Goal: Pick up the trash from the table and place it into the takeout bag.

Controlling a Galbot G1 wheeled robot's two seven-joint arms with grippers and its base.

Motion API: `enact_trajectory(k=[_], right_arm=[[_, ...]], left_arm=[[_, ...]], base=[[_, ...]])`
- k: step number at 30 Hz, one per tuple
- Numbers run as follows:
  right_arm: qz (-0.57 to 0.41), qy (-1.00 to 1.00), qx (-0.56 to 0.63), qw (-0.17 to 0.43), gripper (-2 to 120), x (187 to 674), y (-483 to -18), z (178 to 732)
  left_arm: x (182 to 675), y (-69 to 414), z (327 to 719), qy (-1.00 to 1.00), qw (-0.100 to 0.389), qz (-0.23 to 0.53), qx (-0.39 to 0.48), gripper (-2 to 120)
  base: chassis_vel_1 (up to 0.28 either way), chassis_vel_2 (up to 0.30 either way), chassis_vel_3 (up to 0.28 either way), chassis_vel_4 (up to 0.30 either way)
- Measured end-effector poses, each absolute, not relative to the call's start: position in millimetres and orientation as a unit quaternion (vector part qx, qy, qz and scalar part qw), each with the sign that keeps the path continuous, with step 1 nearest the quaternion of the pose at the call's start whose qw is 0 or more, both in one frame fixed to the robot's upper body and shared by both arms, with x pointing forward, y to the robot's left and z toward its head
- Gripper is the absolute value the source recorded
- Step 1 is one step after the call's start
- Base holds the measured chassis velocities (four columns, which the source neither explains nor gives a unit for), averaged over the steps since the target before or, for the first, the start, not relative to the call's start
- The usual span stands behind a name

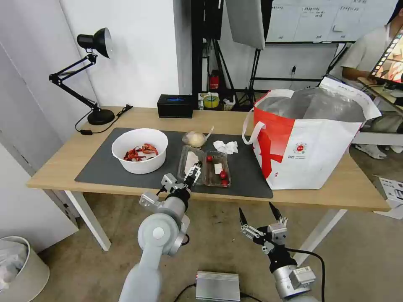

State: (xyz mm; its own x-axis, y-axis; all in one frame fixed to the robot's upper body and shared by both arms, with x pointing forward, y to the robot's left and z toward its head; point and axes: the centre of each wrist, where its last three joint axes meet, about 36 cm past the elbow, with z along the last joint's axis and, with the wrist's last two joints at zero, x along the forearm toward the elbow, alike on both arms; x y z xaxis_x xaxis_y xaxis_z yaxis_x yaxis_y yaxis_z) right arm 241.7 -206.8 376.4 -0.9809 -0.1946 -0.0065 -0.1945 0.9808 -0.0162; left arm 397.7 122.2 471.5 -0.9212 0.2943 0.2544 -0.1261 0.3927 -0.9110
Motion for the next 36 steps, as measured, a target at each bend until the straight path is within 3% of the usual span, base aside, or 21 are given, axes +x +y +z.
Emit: enact_trajectory(k=[36], right_arm=[[-0.008, 0.995, -0.097, 0.006, 100, 242, -207, 377]], left_arm=[[396, 114, 488, -0.805, 0.157, 0.563, -0.1, 100]], base=[[0.0, 0.0, 0.0, 0.0]])
